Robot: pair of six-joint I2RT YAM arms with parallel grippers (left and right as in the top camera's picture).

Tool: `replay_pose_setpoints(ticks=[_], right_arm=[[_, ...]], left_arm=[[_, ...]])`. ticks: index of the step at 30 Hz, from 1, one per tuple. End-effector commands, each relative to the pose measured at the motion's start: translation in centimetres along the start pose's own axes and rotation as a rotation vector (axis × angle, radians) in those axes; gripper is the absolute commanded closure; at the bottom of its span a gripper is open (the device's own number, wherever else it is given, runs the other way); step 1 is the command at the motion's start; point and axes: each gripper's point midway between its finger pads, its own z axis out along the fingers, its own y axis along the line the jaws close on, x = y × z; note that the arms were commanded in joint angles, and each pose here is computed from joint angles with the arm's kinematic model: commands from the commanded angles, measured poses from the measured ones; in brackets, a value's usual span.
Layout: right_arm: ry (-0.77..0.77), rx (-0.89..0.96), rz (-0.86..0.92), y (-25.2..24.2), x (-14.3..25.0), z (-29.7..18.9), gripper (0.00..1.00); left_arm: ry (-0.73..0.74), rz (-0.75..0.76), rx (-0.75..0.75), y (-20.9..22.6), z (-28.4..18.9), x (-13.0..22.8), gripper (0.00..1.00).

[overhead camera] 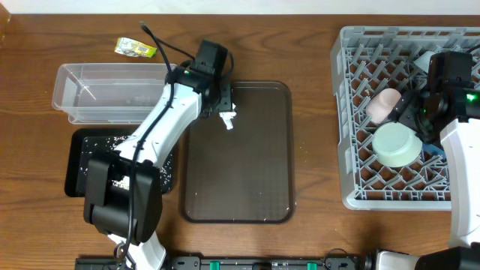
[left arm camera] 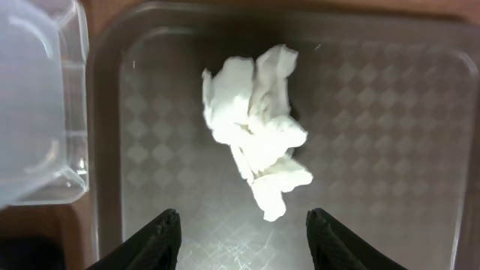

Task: Sort waste into correct bins and load items into the dishwasher rack
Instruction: 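Grasp the white tissue with the left gripper and lift it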

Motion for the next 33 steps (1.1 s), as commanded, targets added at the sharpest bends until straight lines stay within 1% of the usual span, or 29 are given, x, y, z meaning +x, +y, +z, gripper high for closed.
replay_pose_setpoints(ticks=[1,4,13,20,23,26,28,30,32,33], right_arm=[[-0.010,0.006,0.016,-0.1,-0.3,-0.1,0.01],[-0.010,0.006,0.016,-0.1,-0.3,-0.1,0.01],[-0.010,0.006,0.016,-0.1,-0.3,-0.1,0.01],[-0.010,0.006,0.016,-0.1,-0.3,-0.1,0.01],[-0.010,0.006,0.016,-0.1,-0.3,-0.1,0.01],[-0.010,0.006,0.016,-0.1,-0.3,-0.1,0.01],[-0.010,0.006,0.016,-0.1,-0.3,-0.1,0.01],[-0.010,0.006,0.016,-0.1,-0.3,-0.1,0.01],[-0.010,0.006,0.016,-0.1,-0.3,-0.1,0.01],[-0.010,0.006,0.016,-0.1,-0.3,-0.1,0.01]], left_arm=[[0.023,-0.067,-0.035,0.8,1.5,1.1,0.43],[0.037,-0.059,-0.035,0.6,2.7,1.7,0.40],[0.115,0.009,-0.047,-1.5,7.2,4.5,0.38],[0.092,0.028,-0.031,-2.6,7.7,4.3,0.40],[0.087,0.033,-0.038,-2.5,7.7,4.2,0.50],[0.074,0.036,-0.053,-2.2,7.7,3.9,0.67],[0.067,0.037,-0.062,-2.1,7.6,3.8,0.75],[0.067,0.037,-0.062,-2.1,7.2,3.6,0.85],[0.059,0.036,-0.059,-2.3,6.2,3.3,0.93],[0.050,0.036,-0.054,-2.4,5.5,3.0,0.94]])
